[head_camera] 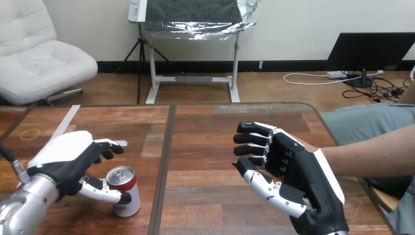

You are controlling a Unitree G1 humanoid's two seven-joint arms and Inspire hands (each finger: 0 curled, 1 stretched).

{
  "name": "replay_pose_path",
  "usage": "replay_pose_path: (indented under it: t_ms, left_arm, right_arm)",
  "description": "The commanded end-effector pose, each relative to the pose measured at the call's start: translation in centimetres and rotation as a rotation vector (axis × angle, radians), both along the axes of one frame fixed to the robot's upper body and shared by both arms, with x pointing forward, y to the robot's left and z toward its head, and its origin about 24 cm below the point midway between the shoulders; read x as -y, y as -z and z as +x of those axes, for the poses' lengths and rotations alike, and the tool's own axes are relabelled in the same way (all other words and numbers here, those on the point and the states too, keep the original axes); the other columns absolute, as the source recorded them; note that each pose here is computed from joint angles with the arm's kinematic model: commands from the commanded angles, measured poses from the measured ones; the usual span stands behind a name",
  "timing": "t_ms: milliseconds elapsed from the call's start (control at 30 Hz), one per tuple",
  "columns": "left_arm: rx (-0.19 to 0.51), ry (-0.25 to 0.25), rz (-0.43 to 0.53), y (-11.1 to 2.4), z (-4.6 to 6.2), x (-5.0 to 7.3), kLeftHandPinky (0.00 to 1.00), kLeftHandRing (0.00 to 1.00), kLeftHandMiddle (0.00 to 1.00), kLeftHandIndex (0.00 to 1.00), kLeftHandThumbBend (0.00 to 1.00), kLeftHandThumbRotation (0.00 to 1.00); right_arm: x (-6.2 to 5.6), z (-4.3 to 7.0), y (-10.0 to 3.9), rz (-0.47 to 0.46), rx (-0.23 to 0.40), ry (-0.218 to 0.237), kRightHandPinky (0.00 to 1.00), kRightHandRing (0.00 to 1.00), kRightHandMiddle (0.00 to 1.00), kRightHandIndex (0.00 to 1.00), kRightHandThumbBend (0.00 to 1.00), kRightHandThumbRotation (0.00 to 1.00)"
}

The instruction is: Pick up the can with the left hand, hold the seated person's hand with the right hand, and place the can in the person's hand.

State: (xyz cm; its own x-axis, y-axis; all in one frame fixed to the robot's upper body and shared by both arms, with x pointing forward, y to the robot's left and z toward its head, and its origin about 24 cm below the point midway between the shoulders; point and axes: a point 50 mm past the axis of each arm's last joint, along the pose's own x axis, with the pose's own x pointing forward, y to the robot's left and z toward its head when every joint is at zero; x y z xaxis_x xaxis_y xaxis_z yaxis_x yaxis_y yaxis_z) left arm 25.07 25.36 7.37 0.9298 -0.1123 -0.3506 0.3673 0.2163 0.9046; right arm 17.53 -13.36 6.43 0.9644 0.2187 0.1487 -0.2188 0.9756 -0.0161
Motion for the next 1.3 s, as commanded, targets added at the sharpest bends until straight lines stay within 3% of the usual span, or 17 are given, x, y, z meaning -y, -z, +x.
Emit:
replay_pose_path:
  t_ms: [0,600,1267]
  left_arm:
    - [0.087,0.024,-0.030,-1.3,1.3,0.8,0.67,0.75,0.78,0.79,0.89,0.33]
    - [0.100,0.040,-0.082,-0.6,1.5,1.1,0.60,0.67,0.73,0.76,0.86,0.27]
    - [0.038,0.017,-0.144,0.2,1.6,1.4,0.59,0.66,0.71,0.74,0.84,0.21]
  right_arm:
    - [0.0,0.9,-1.6,0.011,0.084,-0.009,0.60,0.68,0.71,0.72,0.47,0.00]
    - [-0.1,0.8,-1.6,0.010,0.076,-0.007,0.60,0.68,0.71,0.72,0.48,0.00]
    - [0.0,0.8,-1.6,-0.001,0.078,-0.012,0.59,0.67,0.71,0.72,0.48,0.00]
